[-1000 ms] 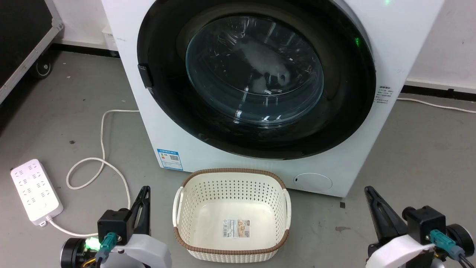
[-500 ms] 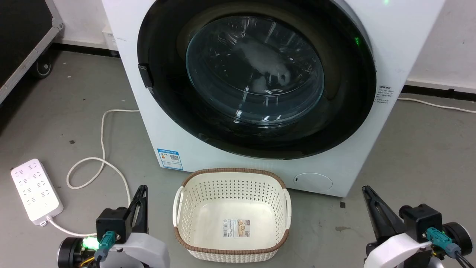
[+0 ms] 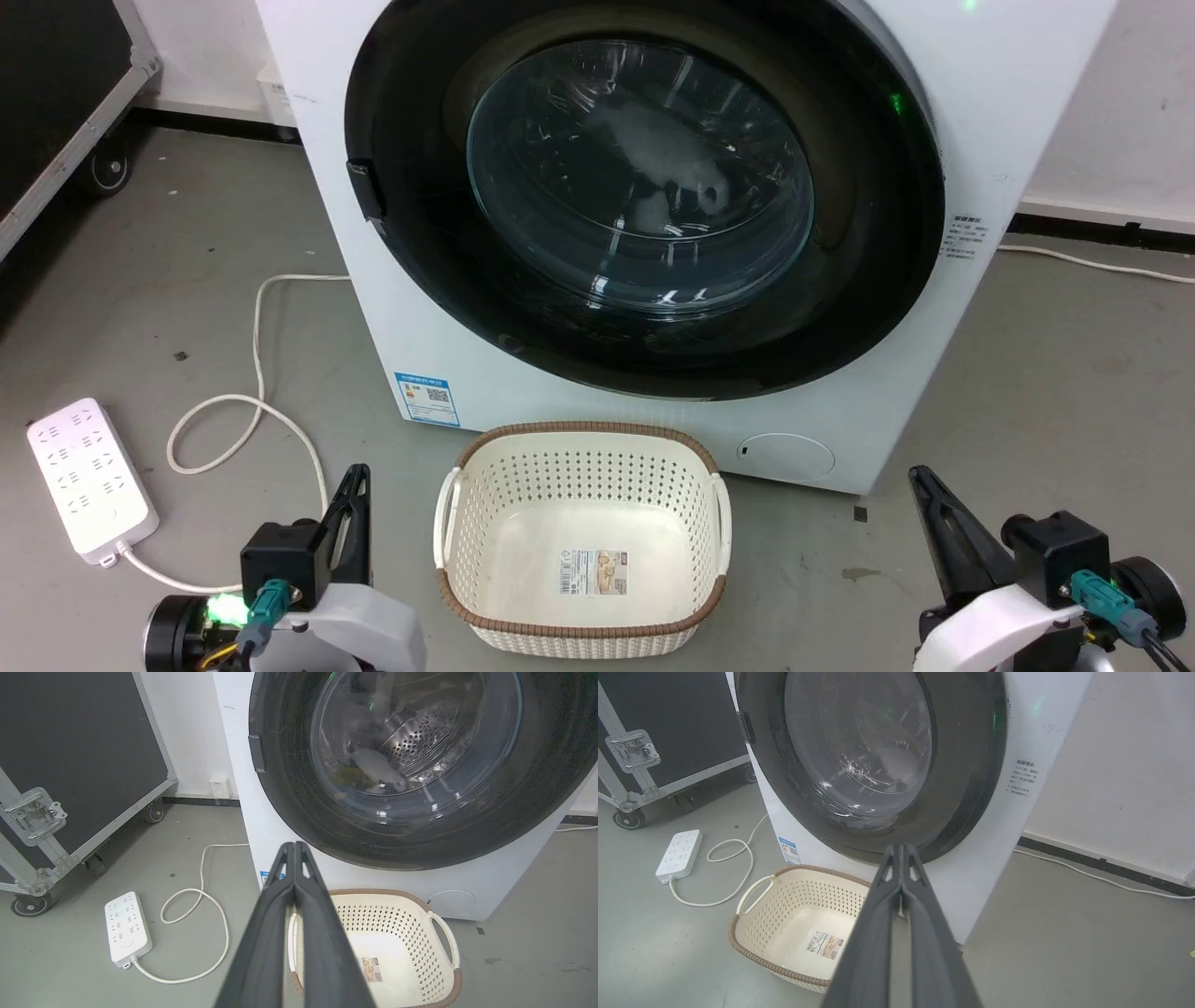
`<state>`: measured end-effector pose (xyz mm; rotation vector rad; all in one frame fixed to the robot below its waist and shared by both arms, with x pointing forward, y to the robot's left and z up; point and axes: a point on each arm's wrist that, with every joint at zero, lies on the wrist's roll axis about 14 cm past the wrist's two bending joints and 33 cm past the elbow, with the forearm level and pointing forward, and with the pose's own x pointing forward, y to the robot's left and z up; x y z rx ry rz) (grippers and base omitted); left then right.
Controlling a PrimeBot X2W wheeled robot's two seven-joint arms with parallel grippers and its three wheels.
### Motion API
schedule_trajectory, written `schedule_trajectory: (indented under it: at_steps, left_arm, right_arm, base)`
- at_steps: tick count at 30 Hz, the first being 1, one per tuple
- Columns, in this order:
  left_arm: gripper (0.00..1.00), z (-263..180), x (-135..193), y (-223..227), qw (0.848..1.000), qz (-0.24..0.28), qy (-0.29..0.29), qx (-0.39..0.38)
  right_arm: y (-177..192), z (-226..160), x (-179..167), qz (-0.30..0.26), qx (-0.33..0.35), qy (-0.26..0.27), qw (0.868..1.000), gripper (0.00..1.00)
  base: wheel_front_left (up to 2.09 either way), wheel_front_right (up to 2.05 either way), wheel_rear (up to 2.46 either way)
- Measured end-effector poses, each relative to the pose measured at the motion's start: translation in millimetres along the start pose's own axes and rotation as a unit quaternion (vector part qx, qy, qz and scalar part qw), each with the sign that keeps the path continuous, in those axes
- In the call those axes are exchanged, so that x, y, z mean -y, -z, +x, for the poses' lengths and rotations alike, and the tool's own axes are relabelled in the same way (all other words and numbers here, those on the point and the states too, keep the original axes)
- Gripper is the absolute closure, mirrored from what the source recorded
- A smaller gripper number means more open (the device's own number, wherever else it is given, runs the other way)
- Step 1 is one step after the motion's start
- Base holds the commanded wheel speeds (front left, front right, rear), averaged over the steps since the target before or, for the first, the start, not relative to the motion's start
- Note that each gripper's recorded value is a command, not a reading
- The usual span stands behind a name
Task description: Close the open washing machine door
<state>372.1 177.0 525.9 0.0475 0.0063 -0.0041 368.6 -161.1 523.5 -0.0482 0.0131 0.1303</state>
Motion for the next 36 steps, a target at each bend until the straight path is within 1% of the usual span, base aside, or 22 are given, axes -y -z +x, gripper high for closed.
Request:
schedule_trajectory:
  at_steps: [36]
  left_arm:
    - [1.00,0.0,-0.3,0.0,1.000,0.000,0.000,0.000]
  right_arm:
    - [-0.2,0.2,-0.2,0.000,0.000,0.000,1.000,1.00]
  base:
    - [0.00,0.00,0.00]
